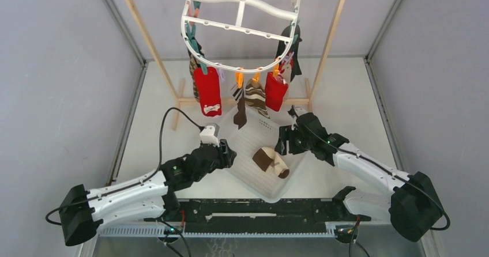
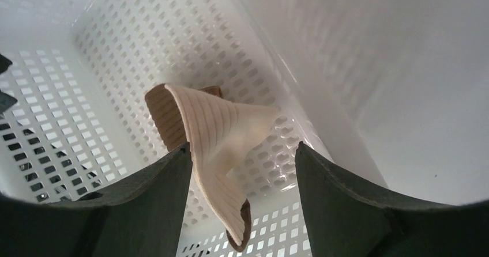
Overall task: Remove the socks clipped to the hanger
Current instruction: Adjust the bin at the center of the board.
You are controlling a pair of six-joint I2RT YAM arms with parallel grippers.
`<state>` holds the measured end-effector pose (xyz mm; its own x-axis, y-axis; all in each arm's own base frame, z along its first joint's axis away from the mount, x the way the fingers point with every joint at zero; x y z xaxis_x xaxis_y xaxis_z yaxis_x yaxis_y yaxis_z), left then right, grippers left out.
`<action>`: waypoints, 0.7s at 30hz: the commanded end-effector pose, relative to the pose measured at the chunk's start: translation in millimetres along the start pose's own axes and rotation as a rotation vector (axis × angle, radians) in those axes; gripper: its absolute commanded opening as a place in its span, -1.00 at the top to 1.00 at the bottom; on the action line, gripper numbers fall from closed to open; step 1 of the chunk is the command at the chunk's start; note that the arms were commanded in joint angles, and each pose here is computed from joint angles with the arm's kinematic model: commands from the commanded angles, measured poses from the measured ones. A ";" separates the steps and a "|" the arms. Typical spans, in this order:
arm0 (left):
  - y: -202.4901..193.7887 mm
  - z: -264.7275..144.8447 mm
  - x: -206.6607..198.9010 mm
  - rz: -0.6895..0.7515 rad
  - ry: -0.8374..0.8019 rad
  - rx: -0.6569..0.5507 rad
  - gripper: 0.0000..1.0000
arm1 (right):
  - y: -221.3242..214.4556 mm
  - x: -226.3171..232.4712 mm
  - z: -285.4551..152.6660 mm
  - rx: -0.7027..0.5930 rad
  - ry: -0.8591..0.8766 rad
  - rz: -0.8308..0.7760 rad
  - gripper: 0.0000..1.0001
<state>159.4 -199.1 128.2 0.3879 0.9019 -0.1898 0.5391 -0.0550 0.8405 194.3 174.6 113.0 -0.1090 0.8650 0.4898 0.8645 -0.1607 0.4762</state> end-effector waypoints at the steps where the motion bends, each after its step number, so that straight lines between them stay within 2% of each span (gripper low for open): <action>1: -40.2 -9.4 18.0 0.003 0.061 0.107 -0.10 | 31.1 17.8 -2.0 -0.064 0.052 -0.050 -0.46; 10: -49.1 -24.7 18.6 -0.027 0.046 0.096 -0.10 | 47.3 27.8 11.4 -0.051 0.083 -0.069 -0.46; 21: -54.2 -33.1 -4.5 -0.024 -0.005 0.093 -0.09 | 64.2 45.6 32.4 -0.037 0.138 -0.079 -0.47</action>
<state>115.8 -196.0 126.0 0.3961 0.8762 -0.2746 0.5635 0.0042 0.8261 236.8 205.1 120.6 -0.1772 0.8364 0.5187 0.8770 -0.1050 0.4689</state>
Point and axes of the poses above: each gripper's point midway between its finger pads, its own z axis out along the fingers, its own x axis along the line the jaws close on, y = z × x, the point moved 4 cm from there along -z, back along the fingers, and after that the axes turned 14 degrees about z, right-handed, at the moved point
